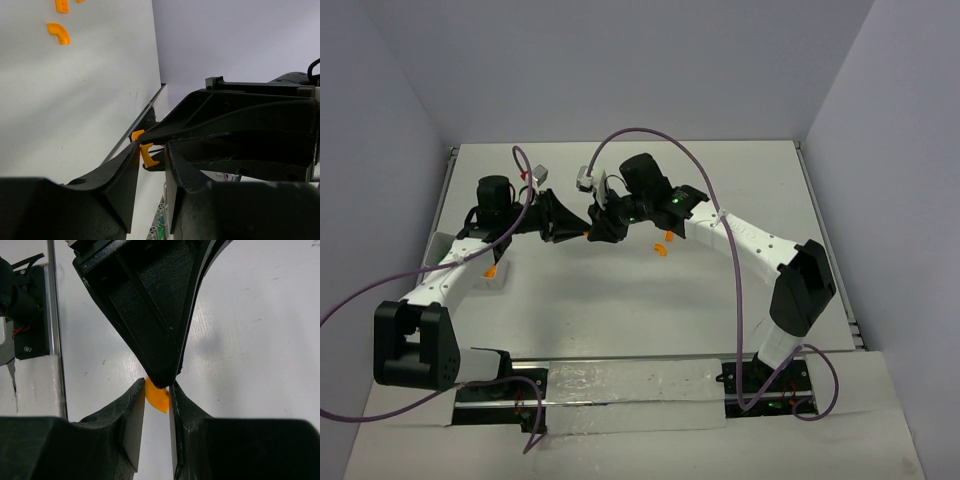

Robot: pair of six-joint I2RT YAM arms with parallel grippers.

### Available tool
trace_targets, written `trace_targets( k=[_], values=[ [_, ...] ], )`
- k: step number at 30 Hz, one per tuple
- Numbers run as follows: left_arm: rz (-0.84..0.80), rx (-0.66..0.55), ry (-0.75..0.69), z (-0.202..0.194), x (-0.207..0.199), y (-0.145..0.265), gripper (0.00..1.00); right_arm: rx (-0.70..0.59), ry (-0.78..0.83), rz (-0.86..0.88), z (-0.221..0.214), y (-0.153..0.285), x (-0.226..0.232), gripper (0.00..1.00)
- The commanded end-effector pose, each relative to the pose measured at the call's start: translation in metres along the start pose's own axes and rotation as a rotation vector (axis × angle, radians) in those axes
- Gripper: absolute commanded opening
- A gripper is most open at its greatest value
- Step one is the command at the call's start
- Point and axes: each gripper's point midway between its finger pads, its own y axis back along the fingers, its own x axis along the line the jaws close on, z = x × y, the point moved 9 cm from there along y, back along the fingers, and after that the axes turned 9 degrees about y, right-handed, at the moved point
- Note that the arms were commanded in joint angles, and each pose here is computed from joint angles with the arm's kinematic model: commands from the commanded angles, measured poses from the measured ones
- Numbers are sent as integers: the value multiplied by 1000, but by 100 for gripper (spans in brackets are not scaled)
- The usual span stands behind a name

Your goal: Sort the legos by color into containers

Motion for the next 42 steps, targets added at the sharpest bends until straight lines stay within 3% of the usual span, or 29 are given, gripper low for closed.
trace_targets(
  k=[1,7,9,12,16,20,22,28,31,35,42],
  values=[
    [-49,25,-23,-1,-4,-2,32,-54,29,-56,21,0,-7,14],
    [-49,29,-21,-2,-3,-2,25,-51,27,-82,22,0,-10,14],
    [-48,31,-21,-3,-3,-3,18,-50,26,-80,22,0,-9,15],
    [-48,33,-32,-3,-4,-2,1,-37,15,-95,23,0,-11,34],
    [-13,-5,-95,6,-11,9,0,1,-13,-108,22,1,-12,68],
    [137,-87,-261,27,-12,33,0,-5,-12,-124,20,10,-7,87],
    [359,-140,-307,34,-2,54,0,3,-20,-132,13,15,-5,96],
    [848,-224,-585,45,7,100,0,44,-95,-158,-13,30,-13,97],
    [1069,-276,-635,48,21,118,0,65,-118,-185,-26,37,-21,97],
    [1233,-251,-628,48,44,136,0,104,-139,-229,-42,42,-29,97],
    [1339,-229,-636,56,59,142,0,127,-186,-272,-58,55,-41,97]
  ],
)
